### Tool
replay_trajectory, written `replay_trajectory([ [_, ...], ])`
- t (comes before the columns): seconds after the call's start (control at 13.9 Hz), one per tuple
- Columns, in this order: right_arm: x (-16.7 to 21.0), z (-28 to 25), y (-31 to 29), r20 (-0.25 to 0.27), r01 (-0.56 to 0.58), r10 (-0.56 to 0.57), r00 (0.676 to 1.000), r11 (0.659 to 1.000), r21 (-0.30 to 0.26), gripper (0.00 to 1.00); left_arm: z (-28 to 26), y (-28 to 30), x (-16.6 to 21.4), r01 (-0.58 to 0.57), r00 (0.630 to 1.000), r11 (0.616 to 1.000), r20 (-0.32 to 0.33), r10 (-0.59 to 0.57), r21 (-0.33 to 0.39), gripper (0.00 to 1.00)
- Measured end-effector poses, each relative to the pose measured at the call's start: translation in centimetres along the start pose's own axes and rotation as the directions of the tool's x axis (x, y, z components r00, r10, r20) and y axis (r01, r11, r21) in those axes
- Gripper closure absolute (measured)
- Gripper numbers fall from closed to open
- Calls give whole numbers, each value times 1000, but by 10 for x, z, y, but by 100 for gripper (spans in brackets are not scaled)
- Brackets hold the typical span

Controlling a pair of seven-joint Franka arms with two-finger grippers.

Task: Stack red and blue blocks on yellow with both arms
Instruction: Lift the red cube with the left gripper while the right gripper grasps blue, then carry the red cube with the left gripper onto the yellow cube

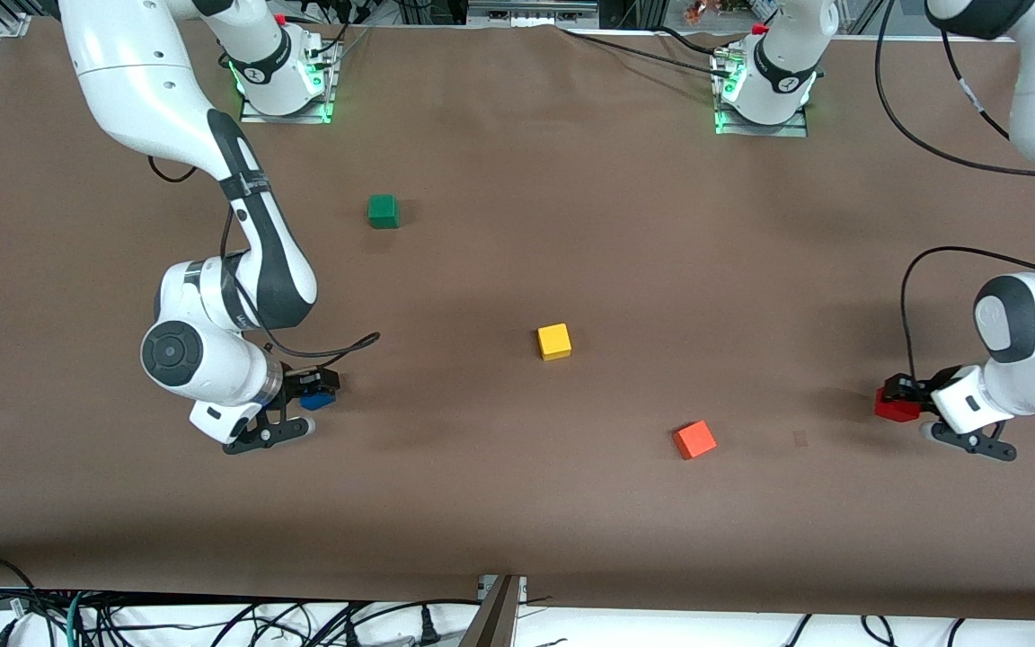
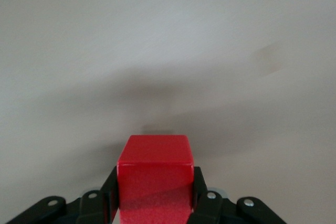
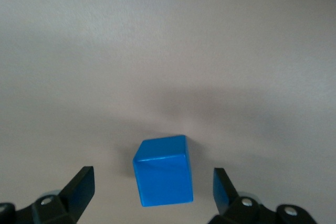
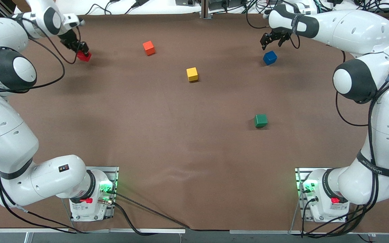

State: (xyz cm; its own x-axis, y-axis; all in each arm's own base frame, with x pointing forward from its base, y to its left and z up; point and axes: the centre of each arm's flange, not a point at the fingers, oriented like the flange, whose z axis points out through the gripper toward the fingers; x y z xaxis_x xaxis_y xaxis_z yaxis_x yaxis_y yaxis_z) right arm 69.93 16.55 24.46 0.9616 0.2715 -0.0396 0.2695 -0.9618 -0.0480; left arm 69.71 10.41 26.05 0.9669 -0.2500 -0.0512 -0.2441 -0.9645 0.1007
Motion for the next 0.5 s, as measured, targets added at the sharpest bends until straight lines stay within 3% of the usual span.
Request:
replay_trajectory([
  [0.29, -17, 44, 6, 9, -6, 6, 1000, 1000, -8, 0, -67, 181, 39, 95, 995, 995, -3, -95, -28, 44],
  [0.43, -22, 52, 7, 13, -8, 8, 1000, 1000, -9, 4, -73, 284, 44, 166, 986, 986, 13, -166, -17, 44],
  [0.5, -21, 50, 7, 9, -7, 8, 1000, 1000, -9, 15, -68, 330, 42, 204, 979, 979, 22, -203, -11, 44],
])
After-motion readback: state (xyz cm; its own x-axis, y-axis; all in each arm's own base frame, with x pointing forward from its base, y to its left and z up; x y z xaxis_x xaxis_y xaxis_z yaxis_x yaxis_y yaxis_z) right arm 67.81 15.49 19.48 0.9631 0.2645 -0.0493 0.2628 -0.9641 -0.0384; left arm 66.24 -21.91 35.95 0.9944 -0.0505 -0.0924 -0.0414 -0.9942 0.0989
